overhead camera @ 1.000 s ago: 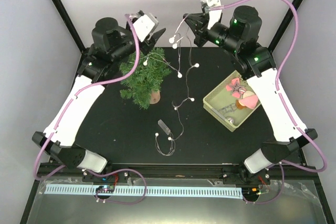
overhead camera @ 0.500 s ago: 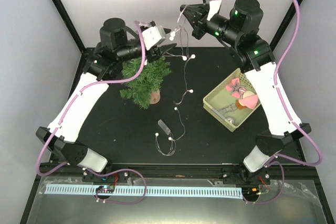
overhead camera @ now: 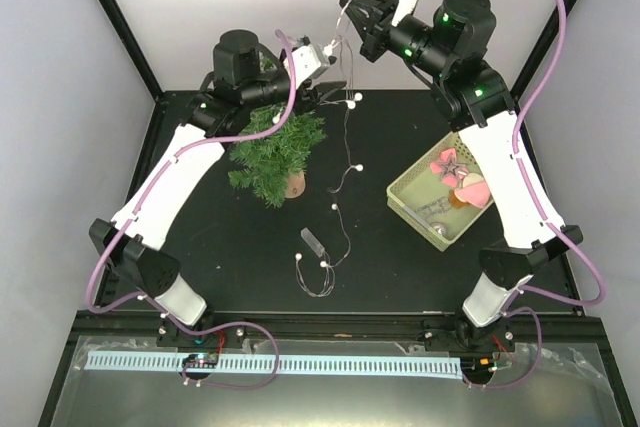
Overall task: Decorate the small christmas tree
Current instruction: Wrap the decoration item around the Christmas tree.
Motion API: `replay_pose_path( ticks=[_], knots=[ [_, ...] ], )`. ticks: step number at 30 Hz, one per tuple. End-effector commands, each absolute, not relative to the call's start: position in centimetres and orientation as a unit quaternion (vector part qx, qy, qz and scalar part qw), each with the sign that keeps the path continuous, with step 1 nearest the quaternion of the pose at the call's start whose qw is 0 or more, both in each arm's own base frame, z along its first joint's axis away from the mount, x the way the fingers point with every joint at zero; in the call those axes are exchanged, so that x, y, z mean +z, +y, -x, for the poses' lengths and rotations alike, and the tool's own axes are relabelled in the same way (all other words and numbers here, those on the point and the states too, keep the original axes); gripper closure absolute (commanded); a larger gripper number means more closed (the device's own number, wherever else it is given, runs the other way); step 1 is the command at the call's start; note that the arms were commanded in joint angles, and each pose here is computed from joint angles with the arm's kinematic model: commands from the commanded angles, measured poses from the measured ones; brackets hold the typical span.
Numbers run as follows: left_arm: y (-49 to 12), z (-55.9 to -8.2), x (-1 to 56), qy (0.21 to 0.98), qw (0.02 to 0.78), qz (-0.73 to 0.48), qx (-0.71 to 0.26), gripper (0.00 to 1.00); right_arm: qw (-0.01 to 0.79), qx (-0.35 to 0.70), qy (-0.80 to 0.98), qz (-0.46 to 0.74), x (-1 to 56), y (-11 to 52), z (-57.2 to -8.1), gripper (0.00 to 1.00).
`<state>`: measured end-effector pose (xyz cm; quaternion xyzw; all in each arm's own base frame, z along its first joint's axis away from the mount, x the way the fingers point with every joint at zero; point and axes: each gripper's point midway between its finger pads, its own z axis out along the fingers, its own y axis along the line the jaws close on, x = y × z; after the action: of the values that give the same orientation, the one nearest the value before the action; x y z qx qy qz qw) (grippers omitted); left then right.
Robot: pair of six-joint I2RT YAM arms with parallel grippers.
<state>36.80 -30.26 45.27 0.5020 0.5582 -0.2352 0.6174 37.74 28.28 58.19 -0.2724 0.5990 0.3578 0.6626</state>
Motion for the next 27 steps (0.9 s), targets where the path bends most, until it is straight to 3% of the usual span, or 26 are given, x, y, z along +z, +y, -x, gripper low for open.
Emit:
replay_pose_path(
  ticks=[1, 8, 15, 27],
  knots=[
    [-30.9, -35.9, 48.7, 0.517, 0.641, -0.496, -0.274, 0.50, 0.682, 0.367, 0.577, 0.260, 60.2, 27.9, -37.6, 0.99],
    [-31.4, -36.8, 49.1, 0.519, 0.643, -0.481, -0.293, 0.68, 0.674, 0.377, 0.579, 0.262, 59.8, 28.1, -37.6, 0.99],
    [-31.0, -37.6, 49.7, 0.522, 0.658, -0.471, -0.271, 0.98, 0.670, 0.379, 0.580, 0.266, 59.6, 28.2, -37.4, 0.99],
    [-27.2, -39.9, 51.9, 0.539, 0.713, -0.425, -0.142, 0.98, 0.653, 0.366, 0.614, 0.250, 57.5, 27.5, -38.0, 0.99]
  ],
)
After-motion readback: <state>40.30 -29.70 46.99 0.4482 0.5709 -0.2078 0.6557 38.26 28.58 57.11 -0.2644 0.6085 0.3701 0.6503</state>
